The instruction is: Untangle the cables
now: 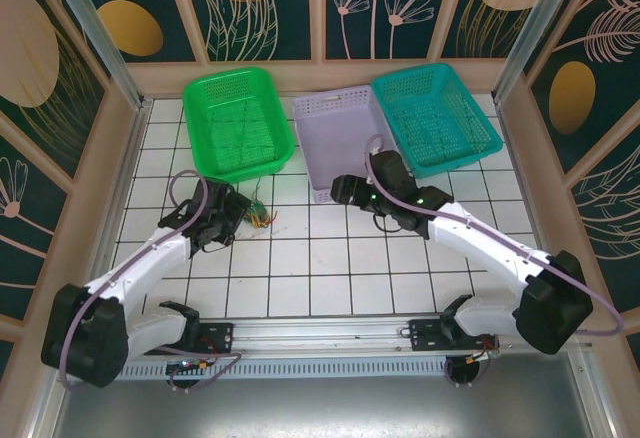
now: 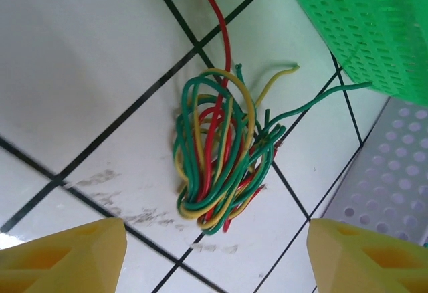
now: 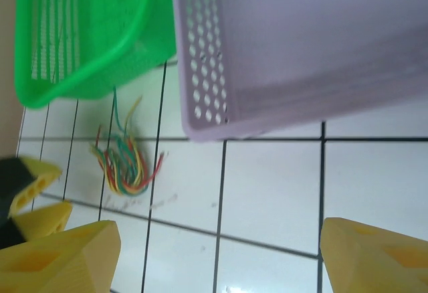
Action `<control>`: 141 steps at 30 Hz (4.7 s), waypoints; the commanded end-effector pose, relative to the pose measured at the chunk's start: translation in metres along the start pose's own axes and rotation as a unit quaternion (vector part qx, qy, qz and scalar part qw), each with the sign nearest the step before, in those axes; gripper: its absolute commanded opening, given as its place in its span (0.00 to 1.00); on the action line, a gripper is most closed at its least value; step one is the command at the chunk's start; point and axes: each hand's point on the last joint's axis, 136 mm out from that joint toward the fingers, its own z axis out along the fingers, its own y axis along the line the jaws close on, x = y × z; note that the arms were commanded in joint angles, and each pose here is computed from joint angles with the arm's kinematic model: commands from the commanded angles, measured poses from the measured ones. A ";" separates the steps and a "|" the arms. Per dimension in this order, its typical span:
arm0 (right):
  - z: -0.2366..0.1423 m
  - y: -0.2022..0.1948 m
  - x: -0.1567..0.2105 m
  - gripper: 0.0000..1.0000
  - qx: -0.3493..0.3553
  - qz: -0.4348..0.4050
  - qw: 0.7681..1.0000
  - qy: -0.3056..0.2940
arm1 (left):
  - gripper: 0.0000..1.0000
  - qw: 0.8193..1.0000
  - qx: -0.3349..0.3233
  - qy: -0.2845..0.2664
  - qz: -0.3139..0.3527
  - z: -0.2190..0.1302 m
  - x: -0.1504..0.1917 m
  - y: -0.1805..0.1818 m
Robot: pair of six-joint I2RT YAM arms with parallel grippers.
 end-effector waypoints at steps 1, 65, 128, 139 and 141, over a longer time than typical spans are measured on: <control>0.003 0.019 0.006 0.80 -0.046 -0.016 0.999 0.022 | 0.73 0.998 0.056 0.006 -0.005 0.015 -0.001 -0.031; 0.061 0.121 -0.001 0.50 -0.173 0.196 0.959 0.109 | 0.00 0.910 0.330 0.090 0.234 -0.100 0.077 -0.170; -0.039 0.115 -0.047 0.92 -0.164 0.473 0.864 0.054 | 0.00 0.723 0.553 -0.001 0.414 -0.179 0.129 -0.230; -0.018 0.089 -0.028 0.70 -0.138 0.588 0.794 0.069 | 0.00 0.714 0.567 -0.019 0.410 -0.196 0.137 -0.232; -0.016 0.092 -0.029 0.58 -0.146 0.599 0.784 0.075 | 0.00 0.715 0.567 -0.019 0.408 -0.195 0.138 -0.229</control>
